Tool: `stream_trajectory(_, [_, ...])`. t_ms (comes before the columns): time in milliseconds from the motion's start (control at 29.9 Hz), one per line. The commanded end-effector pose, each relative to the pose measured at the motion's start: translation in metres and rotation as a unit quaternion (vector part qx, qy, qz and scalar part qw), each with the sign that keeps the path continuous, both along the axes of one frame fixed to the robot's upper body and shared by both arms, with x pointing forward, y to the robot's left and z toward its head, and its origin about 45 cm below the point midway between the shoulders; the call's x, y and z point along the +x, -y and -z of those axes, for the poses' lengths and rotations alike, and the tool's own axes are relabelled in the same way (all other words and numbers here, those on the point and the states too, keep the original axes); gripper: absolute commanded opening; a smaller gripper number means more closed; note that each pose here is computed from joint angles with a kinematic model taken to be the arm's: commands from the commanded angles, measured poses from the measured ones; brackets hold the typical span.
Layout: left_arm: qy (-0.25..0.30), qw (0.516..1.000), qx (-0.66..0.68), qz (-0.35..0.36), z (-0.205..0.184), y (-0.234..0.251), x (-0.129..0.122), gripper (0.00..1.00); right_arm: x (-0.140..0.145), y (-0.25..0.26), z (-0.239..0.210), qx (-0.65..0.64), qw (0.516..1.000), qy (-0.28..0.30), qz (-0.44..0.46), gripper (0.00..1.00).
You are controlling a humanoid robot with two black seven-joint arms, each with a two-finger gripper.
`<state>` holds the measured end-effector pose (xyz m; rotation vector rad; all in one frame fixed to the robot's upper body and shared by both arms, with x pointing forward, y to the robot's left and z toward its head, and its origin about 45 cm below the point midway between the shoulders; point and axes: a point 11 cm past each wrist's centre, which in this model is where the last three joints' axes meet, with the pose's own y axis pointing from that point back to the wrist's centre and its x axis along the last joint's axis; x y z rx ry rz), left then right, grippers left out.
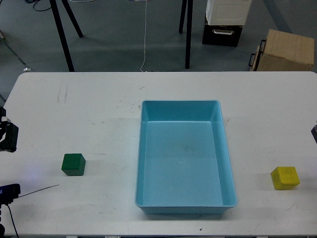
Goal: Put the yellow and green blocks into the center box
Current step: 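Move the right gripper down onto the yellow cube and grasp it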
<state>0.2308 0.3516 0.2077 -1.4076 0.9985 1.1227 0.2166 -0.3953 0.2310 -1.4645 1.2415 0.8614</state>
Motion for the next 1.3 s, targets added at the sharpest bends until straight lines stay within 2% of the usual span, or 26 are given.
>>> stream_trajectory(0, [-0.005, 1.000, -0.002, 0.003, 0.002, 0.003, -0.002, 1.00, -0.002, 0.015, -0.002, 0.000, 1.000, 0.007, 0.029, 1.00])
stream_trajectory(100, [-0.009, 1.000, 0.000, 0.002, 0.004, 0.002, -0.004, 1.00, -0.003, 0.031, -0.002, -0.013, 0.999, -0.002, 0.047, 1.00])
stream_trajectory(267, [-0.007, 1.000, 0.000, 0.003, 0.004, 0.002, -0.002, 1.00, 0.009, 0.062, -0.008, -0.093, 0.992, -0.070, 0.043, 1.00])
stream_trajectory(334, [-0.005, 1.000, -0.002, 0.005, 0.003, 0.003, -0.001, 1.00, 0.020, 0.069, -0.022, -0.163, 0.982, -0.093, 0.026, 1.00])
stream_trajectory(434, [0.002, 1.000, -0.002, 0.008, 0.000, 0.006, 0.005, 1.00, 0.041, 0.063, -0.044, -0.335, 0.935, -0.113, -0.032, 1.00])
stream_trajectory(535, [-0.001, 1.000, -0.005, 0.018, 0.004, 0.012, 0.010, 1.00, 0.054, 0.055, -0.058, -0.485, 0.862, -0.118, -0.086, 1.00])
stream_trajectory(735, [-0.015, 0.999, -0.013, 0.041, 0.016, 0.030, 0.014, 1.00, 0.078, 0.053, -0.072, -0.717, 0.665, -0.142, -0.152, 1.00])
stream_trajectory(869, [-0.024, 0.998, -0.032, 0.051, 0.027, 0.046, 0.017, 1.00, 0.086, 0.046, -0.058, -0.771, 0.579, -0.163, -0.208, 1.00])
stream_trajectory(1069, [-0.020, 0.998, -0.031, 0.058, 0.025, 0.050, 0.024, 1.00, 0.072, 0.032, -0.015, -0.846, 0.387, -0.153, -0.335, 1.00])
stream_trajectory(1169, [-0.019, 0.998, -0.030, 0.058, 0.024, 0.050, 0.025, 1.00, 0.057, 0.025, 0.003, -0.848, 0.325, -0.135, -0.396, 1.00])
stream_trajectory(1269, [-0.023, 0.998, -0.029, 0.055, 0.028, 0.048, 0.025, 1.00, 0.048, 0.016, 0.012, -0.844, 0.293, -0.116, -0.435, 1.00])
